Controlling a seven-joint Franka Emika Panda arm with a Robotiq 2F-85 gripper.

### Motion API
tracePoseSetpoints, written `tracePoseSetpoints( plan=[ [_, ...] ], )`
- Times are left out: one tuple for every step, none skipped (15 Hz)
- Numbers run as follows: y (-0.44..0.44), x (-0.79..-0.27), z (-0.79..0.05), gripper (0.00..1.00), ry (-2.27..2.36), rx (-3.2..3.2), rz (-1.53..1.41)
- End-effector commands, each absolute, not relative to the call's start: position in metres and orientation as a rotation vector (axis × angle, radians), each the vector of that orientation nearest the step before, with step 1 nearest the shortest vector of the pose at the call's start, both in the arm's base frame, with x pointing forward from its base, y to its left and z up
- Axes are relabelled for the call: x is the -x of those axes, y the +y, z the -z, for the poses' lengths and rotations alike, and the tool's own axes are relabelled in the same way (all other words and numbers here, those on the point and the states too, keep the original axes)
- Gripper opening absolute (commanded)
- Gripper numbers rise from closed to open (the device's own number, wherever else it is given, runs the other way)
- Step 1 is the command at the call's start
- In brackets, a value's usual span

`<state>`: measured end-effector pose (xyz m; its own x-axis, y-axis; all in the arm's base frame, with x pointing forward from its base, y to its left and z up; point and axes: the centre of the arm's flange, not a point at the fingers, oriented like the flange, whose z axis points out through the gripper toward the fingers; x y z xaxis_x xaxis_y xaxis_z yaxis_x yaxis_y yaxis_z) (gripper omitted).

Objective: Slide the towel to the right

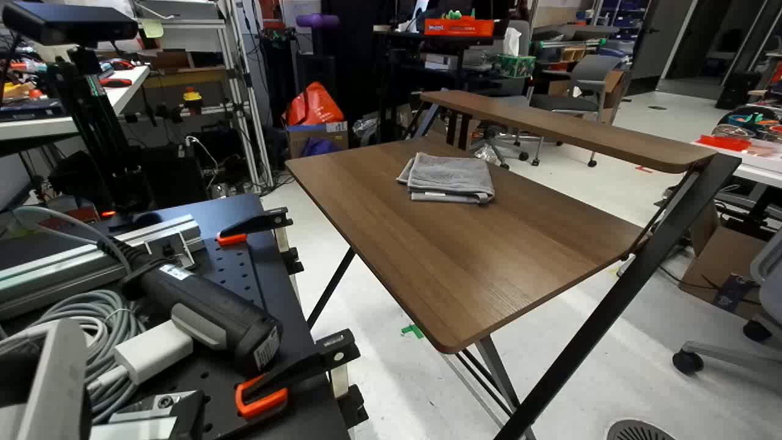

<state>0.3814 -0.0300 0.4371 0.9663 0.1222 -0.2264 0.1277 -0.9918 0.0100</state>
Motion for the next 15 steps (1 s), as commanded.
tracePoseSetpoints(
  plan=[
    [-0.03,-0.382,-0.437,1.0,0.196,-3.091,0.352],
    [-0.03,-0.382,-0.437,1.0,0.196,-3.091,0.352],
    [-0.03,-0.382,-0.437,1.0,0.196,-3.091,0.352],
    [-0.03,-0.382,-0.437,1.0,0.196,-3.091,0.352],
    [-0.03,-0.382,-0.437,1.0,0.196,-3.091,0.352],
    [-0.03,-0.382,-0.437,1.0,0.196,-3.091,0.352],
    [-0.03,-0.382,-0.437,1.0,0.196,-3.091,0.352],
    [-0.031,-0.384,-0.434,1.0,0.189,-3.093,0.348],
    [-0.03,-0.391,-0.429,1.0,0.173,-3.099,0.351],
    [-0.027,-0.399,-0.425,1.0,0.175,-3.113,0.351],
    [-0.022,-0.41,-0.42,1.0,0.172,-3.115,0.348],
    [-0.015,-0.418,-0.416,1.0,0.172,-3.111,0.34],
    [-0.008,-0.432,-0.41,1.0,0.161,-3.095,0.321],
    [0.002,-0.443,-0.404,1.0,0.154,-3.085,0.307],
    [0.012,-0.458,-0.397,1.0,0.14,-3.074,0.286]
  ],
)
